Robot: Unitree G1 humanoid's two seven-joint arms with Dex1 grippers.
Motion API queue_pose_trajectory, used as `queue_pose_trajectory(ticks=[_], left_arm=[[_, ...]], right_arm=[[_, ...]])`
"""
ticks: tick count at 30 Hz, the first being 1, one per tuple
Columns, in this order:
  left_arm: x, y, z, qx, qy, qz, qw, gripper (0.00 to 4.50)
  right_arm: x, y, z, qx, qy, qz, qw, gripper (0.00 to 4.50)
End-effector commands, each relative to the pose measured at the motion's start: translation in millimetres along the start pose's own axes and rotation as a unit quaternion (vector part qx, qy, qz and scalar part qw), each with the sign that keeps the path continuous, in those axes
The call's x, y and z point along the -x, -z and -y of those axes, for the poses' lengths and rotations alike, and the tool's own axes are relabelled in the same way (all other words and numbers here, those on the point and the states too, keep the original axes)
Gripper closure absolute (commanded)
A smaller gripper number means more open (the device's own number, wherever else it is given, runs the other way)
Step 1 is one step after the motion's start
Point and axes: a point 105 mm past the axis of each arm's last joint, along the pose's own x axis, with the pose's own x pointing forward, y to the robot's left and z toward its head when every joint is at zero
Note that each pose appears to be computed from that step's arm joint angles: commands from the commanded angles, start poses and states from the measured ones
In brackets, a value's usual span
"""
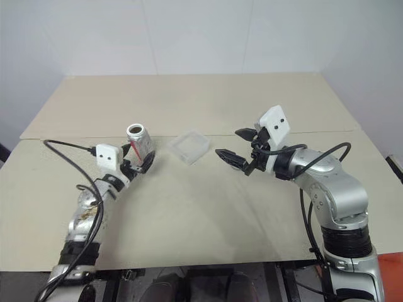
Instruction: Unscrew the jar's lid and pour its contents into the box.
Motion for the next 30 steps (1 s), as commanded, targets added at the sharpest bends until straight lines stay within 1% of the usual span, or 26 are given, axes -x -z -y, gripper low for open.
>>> queue_pose_trajectory(ticks=[1, 4, 7, 8, 11, 14, 17, 22, 25, 30], left_arm=[[22.8, -26.1, -8.5, -0.016, 0.009, 0.027, 0.999, 0.06], [37.9, -40.8, -8.9, -0.034, 0.030, 0.039, 0.998, 0.06], [52.4, -54.4, 0.8, -0.049, 0.107, 0.032, 0.992, 0.06], [60.8, -59.3, 7.3, -0.056, 0.162, 0.020, 0.985, 0.06], [77.4, -68.7, 17.4, -0.072, 0.260, -0.005, 0.963, 0.06], [85.5, -84.6, 13.2, -0.083, 0.325, -0.018, 0.942, 0.06], [89.2, -97.2, 10.8, -0.089, 0.368, -0.025, 0.925, 0.06], [90.1, -110.5, 7.4, -0.087, 0.397, -0.023, 0.914, 0.06], [91.0, -109.7, 5.1, -0.092, 0.400, -0.026, 0.912, 0.06], [84.7, -106.9, 4.0, -0.097, 0.386, -0.013, 0.918, 0.06]], right_arm=[[10.0, -11.0, -2.8, 0.013, -0.004, 0.021, 1.000, 0.00], [15.8, -4.9, -1.9, 0.009, -0.004, 0.014, 1.000, 0.00], [25.6, 2.1, -0.7, 0.007, -0.007, 0.003, 1.000, 0.00], [30.7, 5.3, 0.8, 0.010, -0.007, -0.005, 1.000, 0.00], [39.8, 9.8, 3.7, 0.017, -0.010, -0.017, 1.000, 0.00], [49.9, 12.1, 9.9, 0.024, -0.008, -0.032, 0.999, 0.00], [57.7, 11.9, 15.6, 0.030, -0.004, -0.042, 0.999, 0.00], [72.1, 7.3, 22.1, 0.043, -0.008, -0.057, 0.997, 0.00], [77.1, 4.9, 23.9, 0.052, -0.013, -0.064, 0.997, 0.00], [77.4, -1.3, 27.2, 0.069, -0.017, -0.058, 0.996, 0.00]])
